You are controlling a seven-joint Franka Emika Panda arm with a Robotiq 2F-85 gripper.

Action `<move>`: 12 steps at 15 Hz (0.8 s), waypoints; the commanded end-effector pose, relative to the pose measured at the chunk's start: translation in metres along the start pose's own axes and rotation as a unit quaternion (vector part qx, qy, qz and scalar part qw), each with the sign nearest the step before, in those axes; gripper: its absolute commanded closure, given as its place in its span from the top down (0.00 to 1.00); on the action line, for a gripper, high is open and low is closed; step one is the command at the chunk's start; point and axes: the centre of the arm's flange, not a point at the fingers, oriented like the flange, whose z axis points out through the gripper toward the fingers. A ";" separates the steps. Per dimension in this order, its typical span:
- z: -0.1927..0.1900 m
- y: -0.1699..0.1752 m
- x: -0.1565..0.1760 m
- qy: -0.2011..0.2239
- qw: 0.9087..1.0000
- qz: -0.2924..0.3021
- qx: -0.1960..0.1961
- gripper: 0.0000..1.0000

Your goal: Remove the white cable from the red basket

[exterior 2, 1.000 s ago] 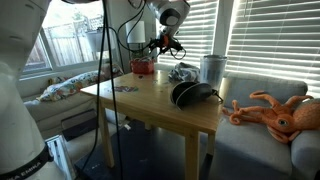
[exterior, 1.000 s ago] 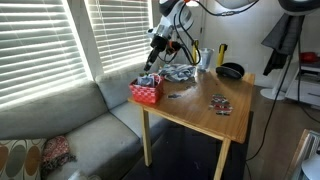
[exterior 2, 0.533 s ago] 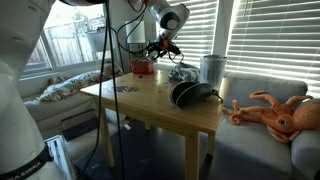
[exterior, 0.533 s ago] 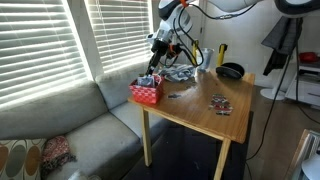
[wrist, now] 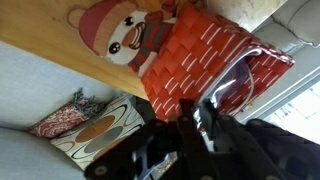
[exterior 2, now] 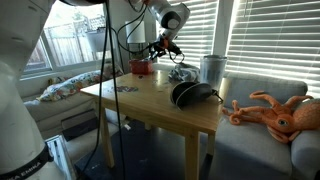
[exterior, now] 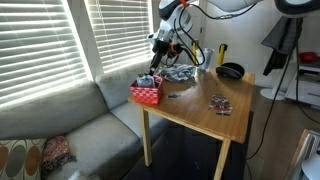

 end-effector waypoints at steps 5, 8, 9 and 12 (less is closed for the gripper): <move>-0.016 -0.008 0.007 -0.002 1.000 -0.005 0.001 0.02; -0.023 -0.023 0.014 0.004 1.000 -0.017 0.001 0.02; -0.027 -0.030 0.017 0.007 1.000 -0.021 0.001 0.02; -0.041 -0.046 0.023 0.018 0.999 -0.028 -0.010 0.02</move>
